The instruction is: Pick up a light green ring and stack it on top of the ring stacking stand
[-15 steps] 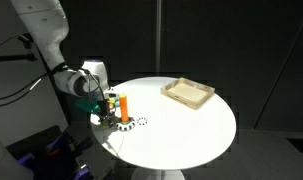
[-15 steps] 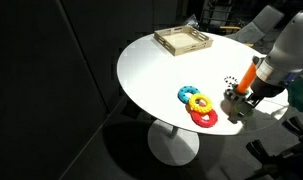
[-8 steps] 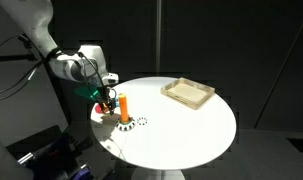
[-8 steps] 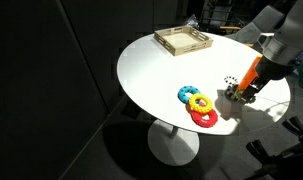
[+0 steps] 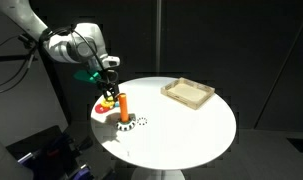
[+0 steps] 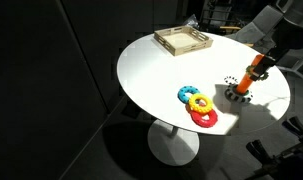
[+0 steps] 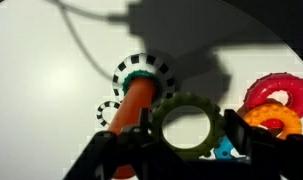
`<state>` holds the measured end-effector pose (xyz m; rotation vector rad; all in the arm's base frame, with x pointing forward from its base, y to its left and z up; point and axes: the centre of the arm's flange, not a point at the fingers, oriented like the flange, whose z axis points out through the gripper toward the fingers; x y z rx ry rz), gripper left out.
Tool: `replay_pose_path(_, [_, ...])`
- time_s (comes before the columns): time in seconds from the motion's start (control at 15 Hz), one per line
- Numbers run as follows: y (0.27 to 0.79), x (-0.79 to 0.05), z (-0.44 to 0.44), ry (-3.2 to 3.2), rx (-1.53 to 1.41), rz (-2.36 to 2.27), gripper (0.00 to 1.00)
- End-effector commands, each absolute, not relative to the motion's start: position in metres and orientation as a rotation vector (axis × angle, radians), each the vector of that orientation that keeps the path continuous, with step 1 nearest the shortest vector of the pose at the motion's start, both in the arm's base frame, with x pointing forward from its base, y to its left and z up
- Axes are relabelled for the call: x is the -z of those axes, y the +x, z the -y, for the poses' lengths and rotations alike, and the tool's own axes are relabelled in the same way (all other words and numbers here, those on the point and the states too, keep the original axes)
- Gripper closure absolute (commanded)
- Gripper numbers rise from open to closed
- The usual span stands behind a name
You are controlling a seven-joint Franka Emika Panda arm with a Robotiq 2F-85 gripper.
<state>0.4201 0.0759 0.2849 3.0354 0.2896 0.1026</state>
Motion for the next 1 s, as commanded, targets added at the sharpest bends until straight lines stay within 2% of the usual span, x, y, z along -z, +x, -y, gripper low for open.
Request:
replay_pose_path(0.0, [0.425,-0.32,-0.067,3.002,-0.142,-0.293,0.51])
replay_pose_path(0.4, [0.432,-0.343,-0.05,2.971,-0.184,-0.255,0.51])
replay_pose_path(0.93, [0.432,-0.334,-0.021,2.966,-0.165,-0.188,0.51])
